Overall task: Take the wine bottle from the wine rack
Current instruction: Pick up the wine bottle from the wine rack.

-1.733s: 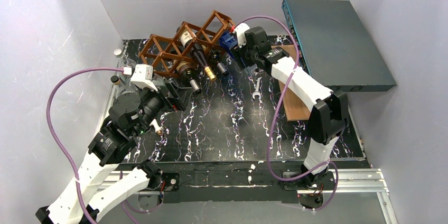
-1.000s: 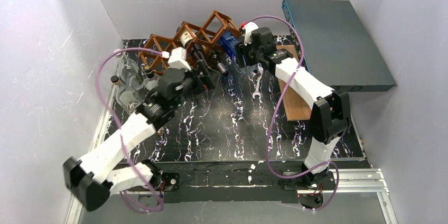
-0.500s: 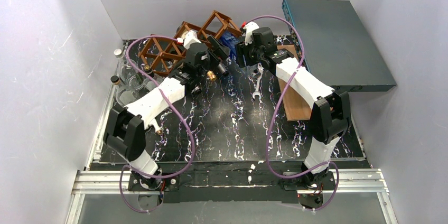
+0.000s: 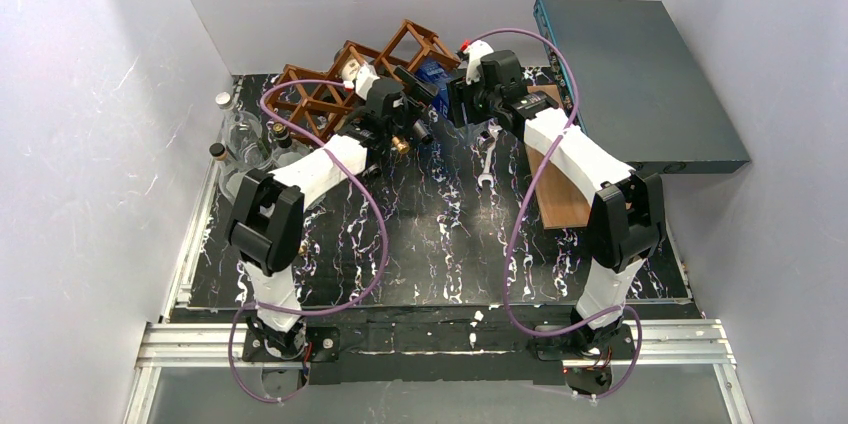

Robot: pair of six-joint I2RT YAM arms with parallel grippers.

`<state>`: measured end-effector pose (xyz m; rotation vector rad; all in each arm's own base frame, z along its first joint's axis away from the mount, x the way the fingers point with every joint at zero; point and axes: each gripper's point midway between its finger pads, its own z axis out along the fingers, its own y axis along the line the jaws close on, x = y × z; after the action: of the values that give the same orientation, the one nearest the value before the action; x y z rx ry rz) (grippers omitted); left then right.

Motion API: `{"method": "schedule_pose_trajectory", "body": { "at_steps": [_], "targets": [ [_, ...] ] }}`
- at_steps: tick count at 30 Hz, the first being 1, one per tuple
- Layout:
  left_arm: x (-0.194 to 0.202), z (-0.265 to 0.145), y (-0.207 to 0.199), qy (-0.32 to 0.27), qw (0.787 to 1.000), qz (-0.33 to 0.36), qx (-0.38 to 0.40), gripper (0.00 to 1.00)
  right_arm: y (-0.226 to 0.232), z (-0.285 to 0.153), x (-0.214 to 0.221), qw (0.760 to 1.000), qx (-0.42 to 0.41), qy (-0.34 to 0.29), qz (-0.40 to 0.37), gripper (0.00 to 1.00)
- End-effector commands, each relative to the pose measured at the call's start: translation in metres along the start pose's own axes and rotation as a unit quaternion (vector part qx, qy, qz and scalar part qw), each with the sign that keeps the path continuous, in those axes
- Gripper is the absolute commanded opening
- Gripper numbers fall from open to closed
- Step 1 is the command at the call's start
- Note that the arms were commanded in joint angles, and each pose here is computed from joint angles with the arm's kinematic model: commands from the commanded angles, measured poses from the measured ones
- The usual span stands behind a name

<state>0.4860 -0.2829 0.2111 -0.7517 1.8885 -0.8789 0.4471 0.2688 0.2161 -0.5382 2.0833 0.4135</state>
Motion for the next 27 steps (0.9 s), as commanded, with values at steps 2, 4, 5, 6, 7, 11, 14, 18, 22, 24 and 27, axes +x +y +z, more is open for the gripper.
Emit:
{"method": "schedule_pose_trajectory", "body": {
  "at_steps": [2, 4, 5, 6, 7, 11, 14, 18, 22, 24, 27],
  "targets": [
    [-0.016, 0.007, -0.030, -0.016, 0.998, -0.040, 0.038, 0.99, 0.034, -0.036, -0.101, 0.985, -0.071, -0.154, -0.019, 0.01],
    [-0.013, 0.013, -0.030, -0.012, 0.998, -0.047, 0.038, 0.99, 0.035, -0.035, -0.100, 0.985, -0.075, -0.152, -0.018, 0.01],
    [-0.011, 0.017, -0.029, -0.009, 0.998, -0.051, 0.038, 0.99, 0.036, -0.035, -0.099, 0.985, -0.076, -0.151, -0.018, 0.01],
    [-0.009, 0.019, -0.029, -0.006, 0.998, -0.053, 0.038, 0.99, 0.036, -0.035, -0.100, 0.985, -0.077, -0.151, -0.018, 0.01],
    [-0.008, 0.022, -0.031, -0.004, 0.998, -0.058, 0.040, 0.99, 0.036, -0.036, -0.100, 0.985, -0.079, -0.151, -0.017, 0.01],
    [-0.004, 0.030, -0.033, 0.004, 0.997, -0.071, 0.043, 0.99, 0.038, -0.038, -0.101, 0.985, -0.086, -0.151, -0.015, 0.01],
    [-0.002, 0.034, -0.034, 0.007, 0.996, -0.082, 0.045, 1.00, 0.039, -0.042, -0.102, 0.984, -0.091, -0.152, -0.013, 0.01],
    [0.001, 0.039, -0.037, 0.013, 0.995, -0.092, 0.047, 0.96, 0.044, -0.046, -0.105, 0.982, -0.105, -0.154, -0.010, 0.01],
    [0.003, 0.043, -0.042, 0.019, 0.994, -0.098, 0.054, 0.88, 0.048, -0.050, -0.106, 0.981, -0.114, -0.154, -0.007, 0.01],
    [0.003, 0.044, -0.044, 0.021, 0.993, -0.098, 0.057, 0.84, 0.049, -0.051, -0.106, 0.981, -0.118, -0.154, -0.006, 0.01],
    [0.003, 0.044, -0.049, 0.026, 0.993, -0.099, 0.063, 0.80, 0.052, -0.053, -0.106, 0.980, -0.126, -0.154, -0.005, 0.01]
  ]
}}
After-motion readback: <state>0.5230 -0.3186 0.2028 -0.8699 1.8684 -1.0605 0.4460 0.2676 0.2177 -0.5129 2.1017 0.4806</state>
